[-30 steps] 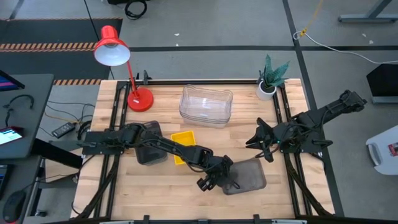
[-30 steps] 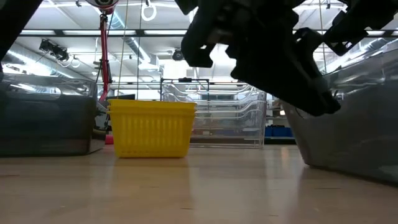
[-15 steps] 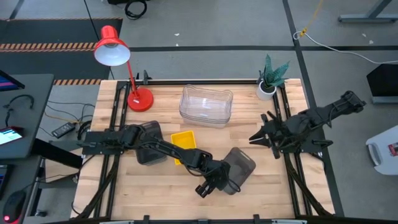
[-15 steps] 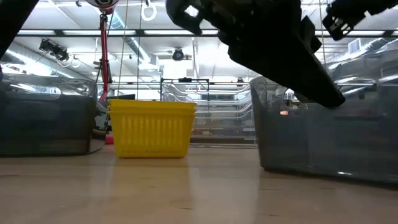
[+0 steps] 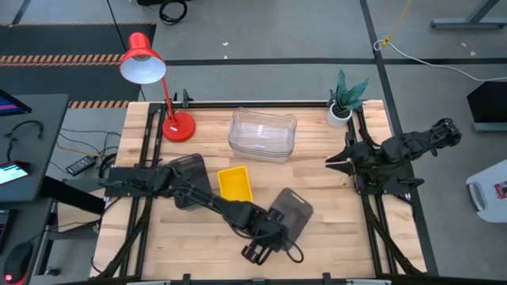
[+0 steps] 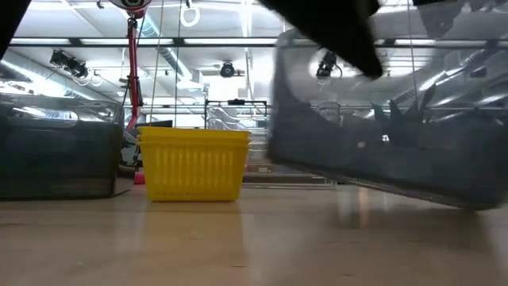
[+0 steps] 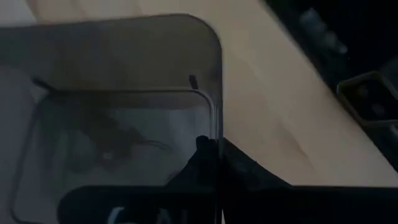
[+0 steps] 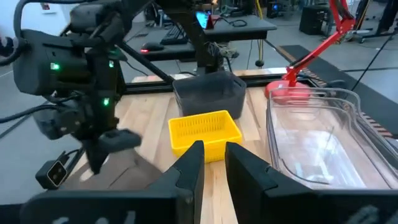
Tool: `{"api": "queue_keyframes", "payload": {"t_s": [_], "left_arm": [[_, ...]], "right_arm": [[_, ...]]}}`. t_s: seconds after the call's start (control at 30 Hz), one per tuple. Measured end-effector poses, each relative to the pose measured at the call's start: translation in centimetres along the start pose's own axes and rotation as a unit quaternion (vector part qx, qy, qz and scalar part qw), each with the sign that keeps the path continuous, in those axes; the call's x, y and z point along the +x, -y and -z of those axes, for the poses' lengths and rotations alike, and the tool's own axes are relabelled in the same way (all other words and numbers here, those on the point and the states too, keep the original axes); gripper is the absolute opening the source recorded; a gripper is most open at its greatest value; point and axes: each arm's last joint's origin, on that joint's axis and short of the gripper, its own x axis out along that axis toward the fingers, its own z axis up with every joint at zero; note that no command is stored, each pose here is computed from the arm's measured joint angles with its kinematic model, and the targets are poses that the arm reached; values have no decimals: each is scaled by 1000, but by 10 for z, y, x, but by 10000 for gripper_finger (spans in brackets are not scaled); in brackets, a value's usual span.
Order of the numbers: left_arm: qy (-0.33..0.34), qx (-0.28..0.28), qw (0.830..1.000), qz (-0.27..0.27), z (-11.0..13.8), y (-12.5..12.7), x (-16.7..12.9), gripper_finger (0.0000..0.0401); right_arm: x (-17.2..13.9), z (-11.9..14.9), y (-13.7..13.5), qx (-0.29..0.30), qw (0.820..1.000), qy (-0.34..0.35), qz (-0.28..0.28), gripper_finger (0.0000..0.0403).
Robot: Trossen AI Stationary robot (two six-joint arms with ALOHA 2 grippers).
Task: Stack baskets by color
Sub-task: Stack the right black bin on the top of the stacked black bins
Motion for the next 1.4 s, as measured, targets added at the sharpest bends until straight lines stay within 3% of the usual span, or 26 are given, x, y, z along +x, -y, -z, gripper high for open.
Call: {"api": "queue_keyframes", "payload": {"t_s": [0.23,0.43,0.7,1.4], "left_arm": [[-78,-41,995,-55,4,20,-14,1],[-52,-56,992,-106,-5,37,-44,1],[-68,-72,979,-177,-1,49,-79,1],[-166,-112,944,-262,23,63,-99,1]], "right_arm": [[-1,5,1,-6,1000,-25,5,71],[-1,6,1,-10,1000,-27,8,71],[-1,5,1,-10,1000,-25,8,71],[-1,8,1,16,999,-38,-1,71]]}}
